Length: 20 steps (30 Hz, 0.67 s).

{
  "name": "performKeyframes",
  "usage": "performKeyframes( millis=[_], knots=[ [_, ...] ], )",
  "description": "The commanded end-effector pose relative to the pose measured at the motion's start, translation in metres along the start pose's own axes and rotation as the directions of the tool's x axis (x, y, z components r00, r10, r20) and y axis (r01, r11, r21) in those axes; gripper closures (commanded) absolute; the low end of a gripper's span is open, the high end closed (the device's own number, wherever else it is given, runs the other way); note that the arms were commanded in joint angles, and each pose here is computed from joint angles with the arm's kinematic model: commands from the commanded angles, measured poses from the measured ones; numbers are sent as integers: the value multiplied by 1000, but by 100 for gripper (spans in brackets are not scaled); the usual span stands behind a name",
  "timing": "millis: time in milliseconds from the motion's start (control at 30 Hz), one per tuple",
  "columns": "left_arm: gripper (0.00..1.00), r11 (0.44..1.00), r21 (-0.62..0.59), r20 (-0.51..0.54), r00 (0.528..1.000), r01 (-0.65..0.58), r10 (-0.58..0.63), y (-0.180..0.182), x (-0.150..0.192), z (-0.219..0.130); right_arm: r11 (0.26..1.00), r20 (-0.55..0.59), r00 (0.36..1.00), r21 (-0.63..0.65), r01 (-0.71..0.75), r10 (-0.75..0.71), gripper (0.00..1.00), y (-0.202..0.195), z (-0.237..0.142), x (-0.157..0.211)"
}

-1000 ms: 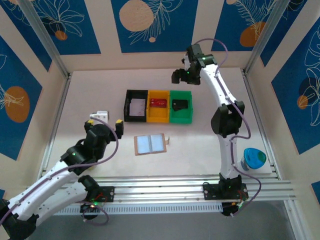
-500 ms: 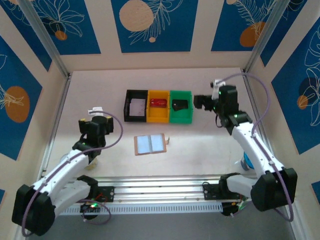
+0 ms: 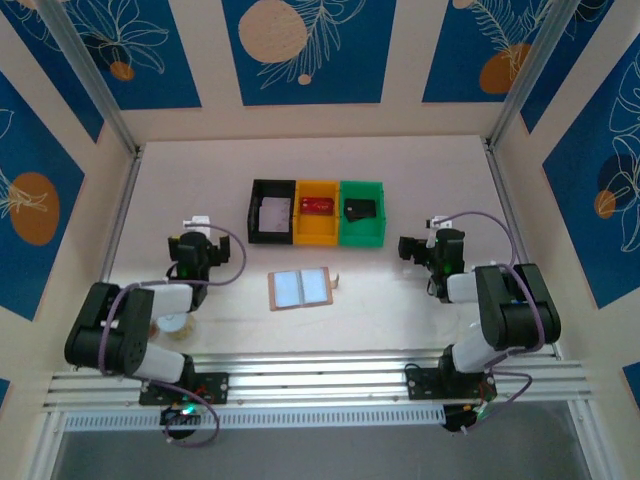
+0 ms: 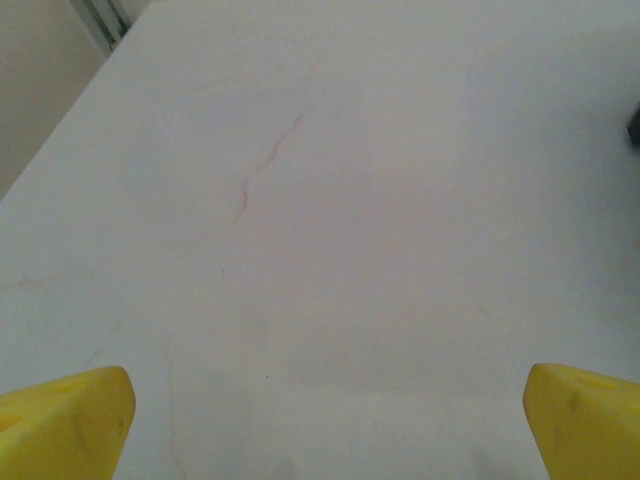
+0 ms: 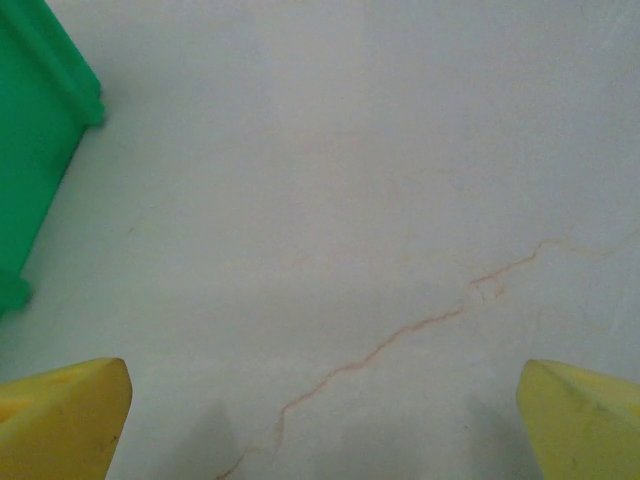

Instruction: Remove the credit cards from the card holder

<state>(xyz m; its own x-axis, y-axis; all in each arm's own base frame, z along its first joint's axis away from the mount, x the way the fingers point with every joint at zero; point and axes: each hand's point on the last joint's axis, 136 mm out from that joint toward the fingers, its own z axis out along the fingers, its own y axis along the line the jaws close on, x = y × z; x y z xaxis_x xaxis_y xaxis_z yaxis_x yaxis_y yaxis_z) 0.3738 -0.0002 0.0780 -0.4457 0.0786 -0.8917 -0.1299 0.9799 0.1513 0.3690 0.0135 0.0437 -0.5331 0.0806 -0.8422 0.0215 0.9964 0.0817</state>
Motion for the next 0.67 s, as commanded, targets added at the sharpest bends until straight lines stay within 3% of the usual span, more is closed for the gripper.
performKeyframes(
  millis=[0,133,633],
  knots=[
    [0,996,85,142,990,-30,18,-16,-24,11,1000,221,975,14,-13,9,1,0,-4,-58],
    [0,996,85,114,993,21,-31,-7,-23,14,999,198,980,31,-21,14,1,-2,-4,-57],
    [0,999,47,138,990,22,-28,-2,-24,10,999,203,979,31,-20,14,1,-3,-5,-57]
  ],
)
